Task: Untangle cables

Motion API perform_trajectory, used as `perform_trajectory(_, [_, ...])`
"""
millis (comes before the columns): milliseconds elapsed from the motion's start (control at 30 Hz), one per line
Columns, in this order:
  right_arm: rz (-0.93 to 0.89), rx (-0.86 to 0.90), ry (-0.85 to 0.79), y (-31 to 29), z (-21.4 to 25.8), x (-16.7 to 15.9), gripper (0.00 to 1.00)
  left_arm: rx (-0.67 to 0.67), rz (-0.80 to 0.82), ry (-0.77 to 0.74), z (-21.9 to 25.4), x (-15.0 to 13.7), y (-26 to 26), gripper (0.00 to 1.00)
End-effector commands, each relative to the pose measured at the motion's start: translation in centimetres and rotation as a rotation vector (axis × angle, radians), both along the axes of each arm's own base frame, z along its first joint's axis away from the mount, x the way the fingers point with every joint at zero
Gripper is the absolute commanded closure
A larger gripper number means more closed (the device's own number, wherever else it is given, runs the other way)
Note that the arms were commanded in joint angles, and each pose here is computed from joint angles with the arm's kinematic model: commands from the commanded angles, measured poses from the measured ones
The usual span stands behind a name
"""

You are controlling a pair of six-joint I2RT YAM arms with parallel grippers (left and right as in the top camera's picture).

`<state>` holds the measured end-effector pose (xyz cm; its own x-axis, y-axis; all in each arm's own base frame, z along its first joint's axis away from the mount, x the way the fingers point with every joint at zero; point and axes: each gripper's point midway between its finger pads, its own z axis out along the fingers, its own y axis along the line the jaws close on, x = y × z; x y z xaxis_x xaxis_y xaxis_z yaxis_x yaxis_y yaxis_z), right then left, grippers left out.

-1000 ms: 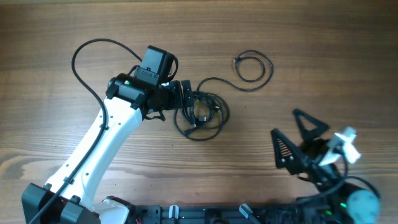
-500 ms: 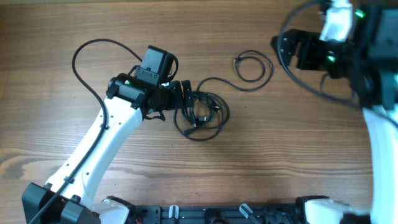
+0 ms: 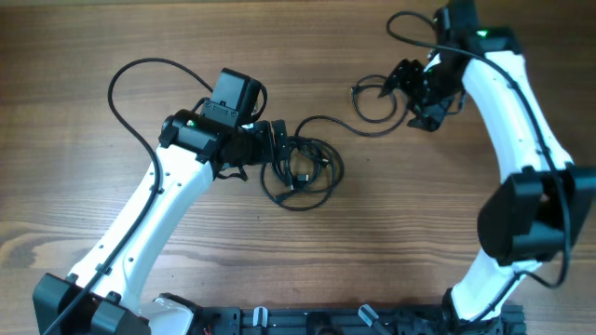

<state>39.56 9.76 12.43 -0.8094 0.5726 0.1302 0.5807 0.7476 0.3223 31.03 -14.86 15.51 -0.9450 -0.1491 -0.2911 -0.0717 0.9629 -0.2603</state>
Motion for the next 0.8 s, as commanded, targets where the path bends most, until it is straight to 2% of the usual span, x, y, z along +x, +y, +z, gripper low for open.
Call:
perform_trajectory(0, [-0.049,-0.038,0.083,1.3,-3.3,0.3,0.26,-0.009,0.004,0.007,-0.1,-0.1,-0.2,0.0])
perform_trajectory(133, [-0.105,-0.104,0.104,1.7,-6.0,1.2,0.28,-0.009,0.004,0.007,-0.1,-0.1,-0.2,0.0])
perform_trajectory(267, [-0.128,-0.124,0.108,1.6,-7.1,1.6,0.37,-0.01,0.005,0.007,-0.1,-0.1,-0.2,0.0])
perform_trajectory(500, [-0.119,-0.126,0.101,2.9,-10.0,1.3,0.4,-0.01,0.005,0.007,-0.1,-0.1,-0.2,0.0])
perform_trajectory(767, [-0.105,-0.208,0.085,2.4,-13.1,0.1,0.41,-0.01,0.004,0.007,-0.1,-0.1,-0.2,0.0])
